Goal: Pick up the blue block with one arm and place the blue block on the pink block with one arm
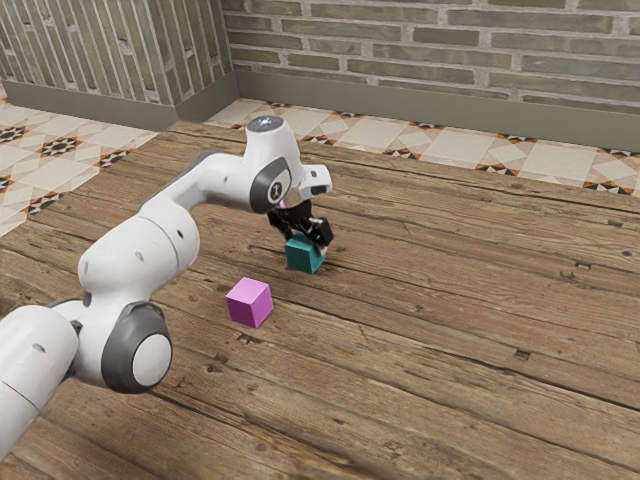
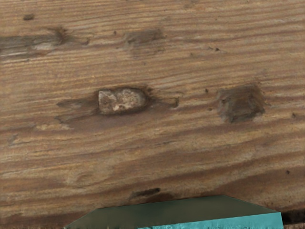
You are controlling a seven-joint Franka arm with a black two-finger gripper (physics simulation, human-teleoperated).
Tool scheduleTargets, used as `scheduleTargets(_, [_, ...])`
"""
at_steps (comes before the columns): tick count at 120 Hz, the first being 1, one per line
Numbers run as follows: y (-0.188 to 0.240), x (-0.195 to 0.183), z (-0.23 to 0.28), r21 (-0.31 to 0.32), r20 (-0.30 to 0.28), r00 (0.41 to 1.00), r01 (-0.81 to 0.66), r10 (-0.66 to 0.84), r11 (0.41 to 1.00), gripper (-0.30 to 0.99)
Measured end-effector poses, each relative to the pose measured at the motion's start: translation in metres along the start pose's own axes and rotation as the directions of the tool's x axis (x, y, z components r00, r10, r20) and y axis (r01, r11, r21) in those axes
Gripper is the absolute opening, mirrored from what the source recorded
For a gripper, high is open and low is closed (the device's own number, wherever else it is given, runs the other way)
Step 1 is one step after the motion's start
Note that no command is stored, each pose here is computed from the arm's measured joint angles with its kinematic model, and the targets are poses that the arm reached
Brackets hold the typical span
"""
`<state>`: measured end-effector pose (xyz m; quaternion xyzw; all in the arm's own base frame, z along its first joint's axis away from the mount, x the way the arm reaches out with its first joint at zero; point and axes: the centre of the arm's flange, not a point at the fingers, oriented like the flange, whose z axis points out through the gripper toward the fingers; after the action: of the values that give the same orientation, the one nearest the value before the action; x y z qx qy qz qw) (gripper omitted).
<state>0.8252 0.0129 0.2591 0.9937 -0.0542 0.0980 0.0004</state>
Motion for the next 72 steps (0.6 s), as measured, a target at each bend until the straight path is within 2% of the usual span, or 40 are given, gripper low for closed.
scheduleTargets(16, [-0.001, -0.001, 0.001, -0.001, 0.010, 1.000, 0.002, -0.002, 1.000, 0.68])
scheduleTargets(35, [-0.008, -0.003, 0.002, -0.001, 0.014, 1.000, 0.010, -0.010, 1.000, 0.45])
scheduleTargets(72, [-0.014, 0.001, -0.019, 0.006, 0.001, 1.000, 0.019, -0.019, 1.000, 0.35])
